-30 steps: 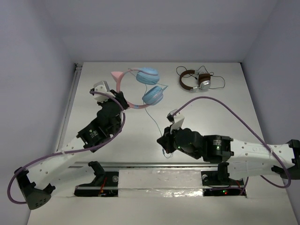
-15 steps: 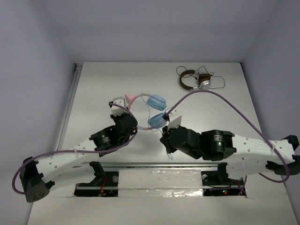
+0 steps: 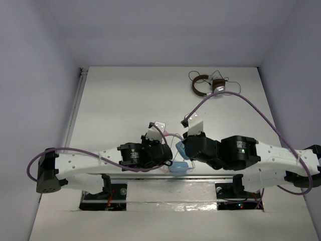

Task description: Wrap the headphones

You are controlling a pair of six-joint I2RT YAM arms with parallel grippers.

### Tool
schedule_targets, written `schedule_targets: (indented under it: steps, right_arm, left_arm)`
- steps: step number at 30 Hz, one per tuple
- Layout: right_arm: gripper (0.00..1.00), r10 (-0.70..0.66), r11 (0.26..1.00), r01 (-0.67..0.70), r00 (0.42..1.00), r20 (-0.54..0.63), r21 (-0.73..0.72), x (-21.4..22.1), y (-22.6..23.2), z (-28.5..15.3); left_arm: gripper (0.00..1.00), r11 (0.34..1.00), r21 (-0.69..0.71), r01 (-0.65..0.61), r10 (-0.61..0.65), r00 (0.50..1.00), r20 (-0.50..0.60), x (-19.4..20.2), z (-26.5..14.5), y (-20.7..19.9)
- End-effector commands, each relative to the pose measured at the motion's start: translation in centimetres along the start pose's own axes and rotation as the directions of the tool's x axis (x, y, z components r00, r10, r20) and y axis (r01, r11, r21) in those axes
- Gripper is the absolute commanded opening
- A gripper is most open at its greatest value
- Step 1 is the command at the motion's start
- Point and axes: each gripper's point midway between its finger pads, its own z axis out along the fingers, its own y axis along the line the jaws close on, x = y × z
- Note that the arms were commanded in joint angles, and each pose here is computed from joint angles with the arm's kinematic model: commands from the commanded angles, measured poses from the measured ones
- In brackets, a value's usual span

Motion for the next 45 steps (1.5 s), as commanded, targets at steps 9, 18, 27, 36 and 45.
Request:
schedule_targets:
  steps: [9, 18, 27, 36, 45]
  right_arm:
    - [0.00, -0.009, 0.979, -0.006, 0.997, 0.073, 0.205, -0.6, -4.7, -0.9]
    - [0.01, 0.083, 0.968, -0.136, 0.966, 0.244, 0.210, -4.1, -6.3, -0.2]
    - [0.16, 0.160, 0.963, -0.214, 0.941, 0.297, 0.161, -4.3, -7.5, 3.2]
    - [0.33, 0.362, 0.926, -0.250, 0.800, 0.479, -0.283, -7.7, -5.7, 2.1]
    - [0.47, 0.446, 0.873, -0.233, 0.735, 0.511, -0.428, -6.8, -3.4, 3.9]
  left_arm:
    - [0.00, 0.976, 0.181, 0.120, -0.122, 0.993, 0.000, -3.5, -5.1, 0.3]
    - [0.00, 0.909, 0.401, 0.113, -0.099, 0.994, -0.055, -3.0, -7.4, -2.3]
    - [0.00, 0.800, 0.571, 0.184, -0.210, 0.977, -0.020, -5.9, -11.3, -2.3]
    - [0.00, 0.705, 0.659, 0.264, -0.390, 0.919, 0.049, -10.4, -14.5, -0.8]
    - [0.00, 0.681, 0.685, 0.260, -0.485, 0.861, 0.154, -16.1, -16.5, -0.8]
